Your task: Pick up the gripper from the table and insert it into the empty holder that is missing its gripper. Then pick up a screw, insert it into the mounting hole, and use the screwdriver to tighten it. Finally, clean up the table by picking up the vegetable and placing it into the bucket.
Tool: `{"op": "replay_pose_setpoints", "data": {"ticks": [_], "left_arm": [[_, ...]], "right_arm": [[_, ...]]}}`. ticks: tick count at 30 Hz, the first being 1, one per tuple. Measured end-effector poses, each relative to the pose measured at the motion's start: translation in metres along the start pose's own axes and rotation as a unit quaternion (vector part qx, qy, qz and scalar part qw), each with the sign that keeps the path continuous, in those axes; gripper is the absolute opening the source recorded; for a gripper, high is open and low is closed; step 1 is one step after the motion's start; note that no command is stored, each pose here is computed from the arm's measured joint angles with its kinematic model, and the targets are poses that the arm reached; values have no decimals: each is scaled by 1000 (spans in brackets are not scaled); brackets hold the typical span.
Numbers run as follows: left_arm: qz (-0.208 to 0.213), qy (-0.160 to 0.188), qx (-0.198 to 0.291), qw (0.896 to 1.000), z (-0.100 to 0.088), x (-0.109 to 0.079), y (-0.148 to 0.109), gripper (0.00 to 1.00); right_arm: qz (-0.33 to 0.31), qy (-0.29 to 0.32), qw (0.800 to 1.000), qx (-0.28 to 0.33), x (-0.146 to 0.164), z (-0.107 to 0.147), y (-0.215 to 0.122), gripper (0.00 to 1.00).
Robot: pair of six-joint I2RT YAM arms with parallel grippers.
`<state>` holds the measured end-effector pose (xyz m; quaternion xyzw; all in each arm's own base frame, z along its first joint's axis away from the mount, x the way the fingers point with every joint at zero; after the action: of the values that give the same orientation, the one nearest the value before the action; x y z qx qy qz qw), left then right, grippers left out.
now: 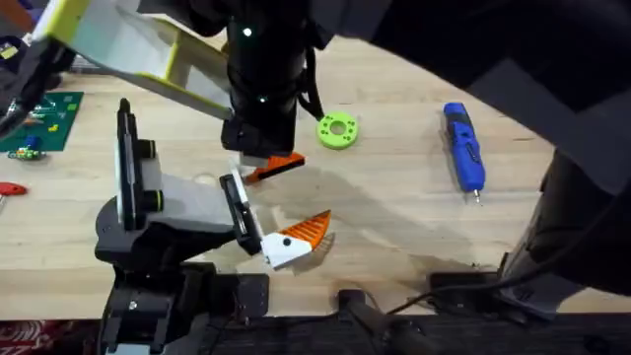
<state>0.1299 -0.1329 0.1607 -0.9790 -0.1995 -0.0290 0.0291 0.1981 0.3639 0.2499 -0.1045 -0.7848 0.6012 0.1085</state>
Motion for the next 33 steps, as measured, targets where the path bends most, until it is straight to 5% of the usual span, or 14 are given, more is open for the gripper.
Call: {"op": "replay_pose_setpoints", "data": {"ticks": [33], "left_arm": [[0,0,0,1000,0,0,0,988]], "right_arm": [[-4,-9,1000,8,9,2,1,11]]}}
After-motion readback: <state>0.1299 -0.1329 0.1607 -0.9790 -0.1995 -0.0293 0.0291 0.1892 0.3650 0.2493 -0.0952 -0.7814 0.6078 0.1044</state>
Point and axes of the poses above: each hand's point on the last joint's axis, 136 mm out from that joint toward the fingers, its own y axis out along the fingers, its own x axis along the line the jaws close on, z = x × y, the point moved 3 cm from there along -y, back along the fingers, and after that the axes turned 13 degrees about y, right-handed, at the moved point
